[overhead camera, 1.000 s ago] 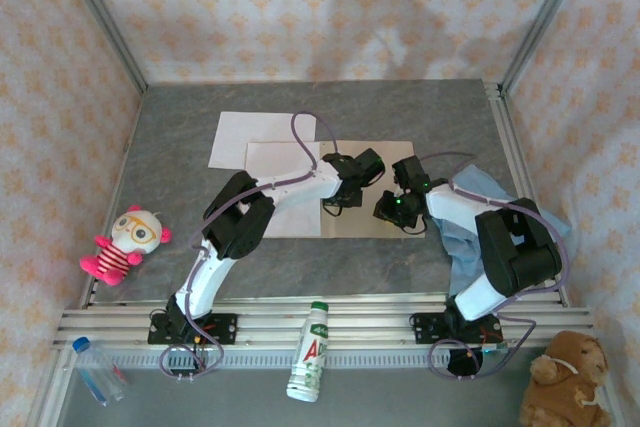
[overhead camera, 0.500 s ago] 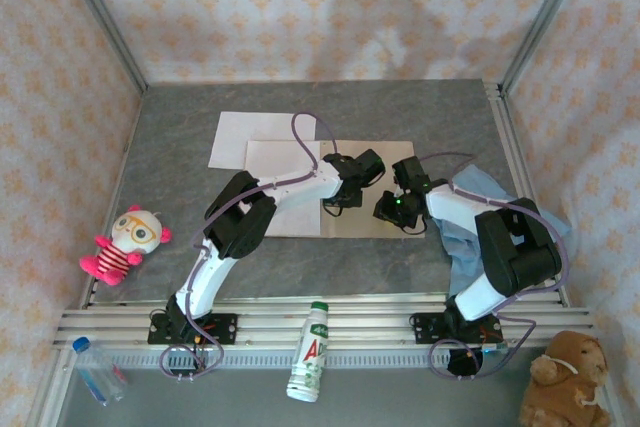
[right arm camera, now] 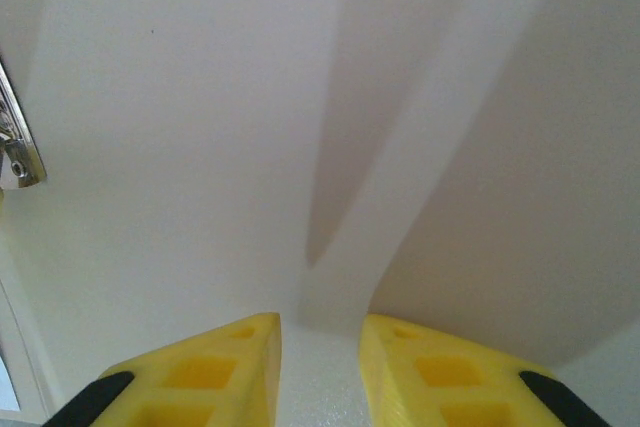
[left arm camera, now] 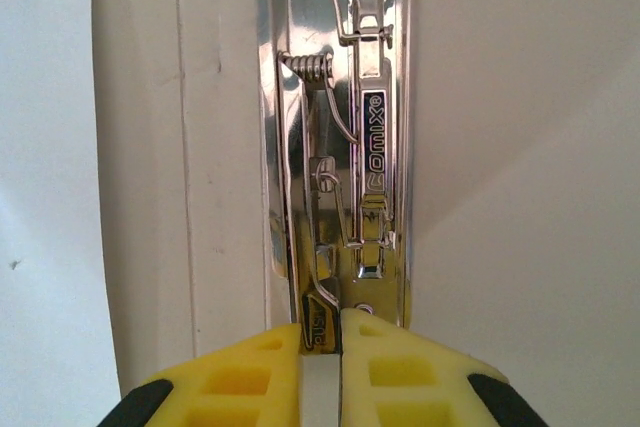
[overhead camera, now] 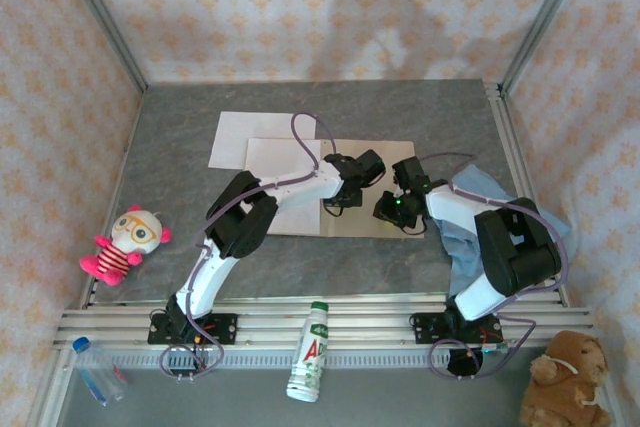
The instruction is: Put the files into the folder
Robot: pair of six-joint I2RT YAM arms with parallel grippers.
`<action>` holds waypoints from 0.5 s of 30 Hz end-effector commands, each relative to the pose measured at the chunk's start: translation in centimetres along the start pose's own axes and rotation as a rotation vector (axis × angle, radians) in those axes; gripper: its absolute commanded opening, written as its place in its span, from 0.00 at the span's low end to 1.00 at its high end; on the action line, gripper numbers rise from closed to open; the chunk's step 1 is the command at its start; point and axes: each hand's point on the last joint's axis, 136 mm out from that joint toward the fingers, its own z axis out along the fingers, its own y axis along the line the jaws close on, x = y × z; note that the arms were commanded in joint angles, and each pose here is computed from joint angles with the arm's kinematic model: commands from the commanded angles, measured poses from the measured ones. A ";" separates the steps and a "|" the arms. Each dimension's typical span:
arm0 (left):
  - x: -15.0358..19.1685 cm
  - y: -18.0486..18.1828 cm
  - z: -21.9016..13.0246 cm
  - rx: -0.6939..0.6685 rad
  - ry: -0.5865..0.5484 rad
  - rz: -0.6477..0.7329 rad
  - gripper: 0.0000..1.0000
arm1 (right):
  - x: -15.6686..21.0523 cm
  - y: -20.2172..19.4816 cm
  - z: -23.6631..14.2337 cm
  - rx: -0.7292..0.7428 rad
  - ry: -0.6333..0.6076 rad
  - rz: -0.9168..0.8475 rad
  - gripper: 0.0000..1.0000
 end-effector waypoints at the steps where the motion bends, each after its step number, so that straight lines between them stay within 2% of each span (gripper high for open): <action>1: 2.7 -0.1 3.3 -0.024 0.075 -0.005 0.14 | 2.3 -2.5 1.8 0.090 0.066 -0.014 0.29; 15: 3.6 -1.1 4.6 0.020 0.110 -0.025 0.12 | 2.3 -2.8 2.2 0.104 0.066 -0.023 0.29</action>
